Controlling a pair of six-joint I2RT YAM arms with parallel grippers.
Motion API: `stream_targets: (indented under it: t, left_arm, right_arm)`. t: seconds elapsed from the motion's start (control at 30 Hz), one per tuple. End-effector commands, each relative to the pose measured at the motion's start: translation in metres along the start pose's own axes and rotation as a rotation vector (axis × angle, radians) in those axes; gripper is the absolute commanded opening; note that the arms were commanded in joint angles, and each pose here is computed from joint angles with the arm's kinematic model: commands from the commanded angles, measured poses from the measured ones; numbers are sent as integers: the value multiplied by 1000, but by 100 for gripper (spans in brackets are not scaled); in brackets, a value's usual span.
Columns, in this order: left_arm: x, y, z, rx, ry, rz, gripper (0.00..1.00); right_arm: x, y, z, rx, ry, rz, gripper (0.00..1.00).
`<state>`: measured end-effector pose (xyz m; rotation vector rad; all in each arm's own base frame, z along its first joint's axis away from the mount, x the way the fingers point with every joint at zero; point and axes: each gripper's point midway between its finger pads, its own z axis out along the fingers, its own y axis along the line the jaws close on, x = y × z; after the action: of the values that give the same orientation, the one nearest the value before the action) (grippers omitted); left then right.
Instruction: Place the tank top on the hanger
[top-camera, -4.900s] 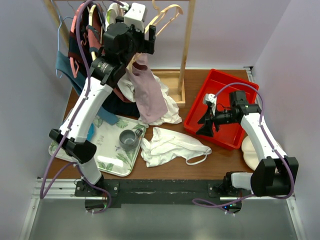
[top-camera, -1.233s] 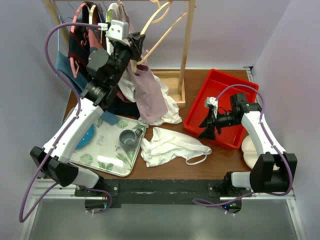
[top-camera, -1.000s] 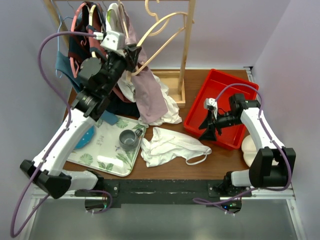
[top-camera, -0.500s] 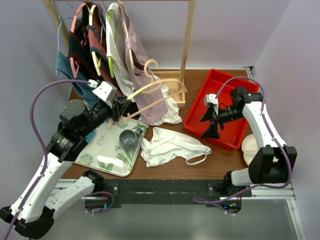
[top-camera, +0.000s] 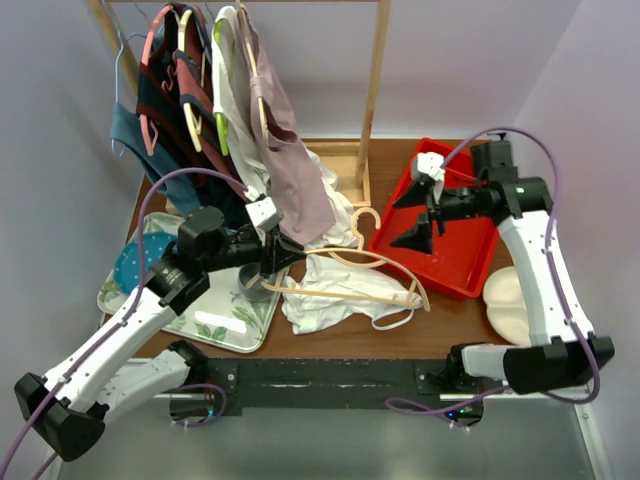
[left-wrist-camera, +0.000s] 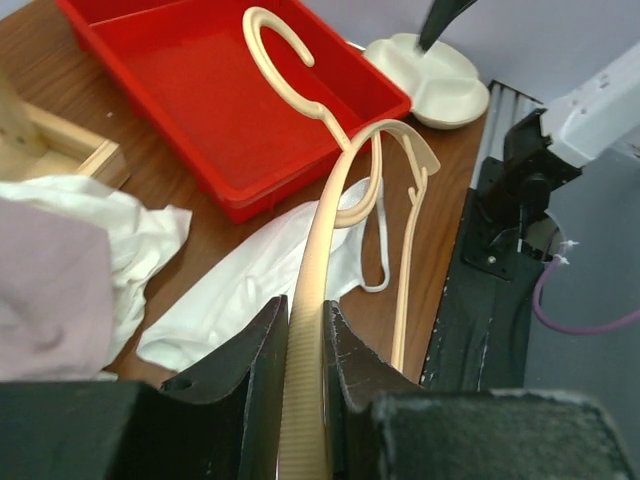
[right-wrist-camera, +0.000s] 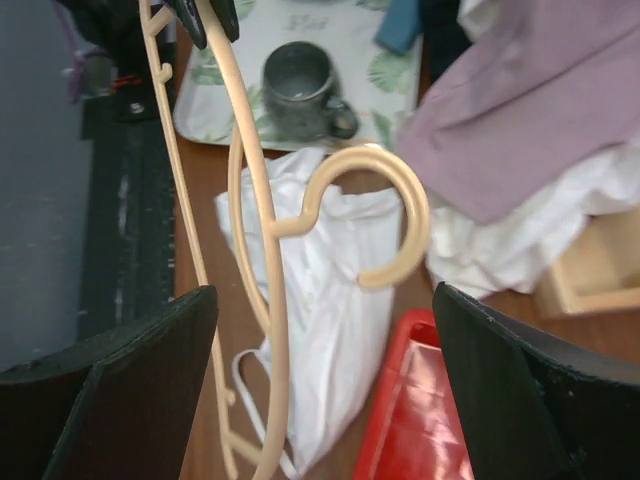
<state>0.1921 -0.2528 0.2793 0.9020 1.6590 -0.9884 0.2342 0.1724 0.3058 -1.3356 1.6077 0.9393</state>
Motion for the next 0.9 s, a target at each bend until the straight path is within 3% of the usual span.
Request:
stream_targets:
  t: [0.0, 0.47, 0.57, 0.7, 0.73, 0.8, 0.87]
  left_arm:
    - [-31, -21, 8, 84, -116, 69, 0]
    - [-28, -5, 11, 0, -133, 102, 0]
    - [-32, -2, 12, -14, -141, 114, 0]
    - [-32, 0, 14, -21, -143, 116, 0]
    - [-31, 0, 15, -17, -138, 114, 0]
    - [-30, 0, 16, -10, -134, 112, 0]
    - [-28, -1, 18, -1, -127, 112, 2]
  right_arm:
    - [25, 22, 34, -168, 24, 188, 90]
    - [49, 56, 45, -277, 39, 359, 82]
    - [49, 61, 48, -292, 42, 385, 69]
    - [47, 62, 49, -301, 40, 386, 39]
    - [46, 62, 48, -298, 43, 384, 21]
    - [43, 60, 46, -285, 46, 363, 3]
    - [47, 56, 44, -254, 81, 338, 0]
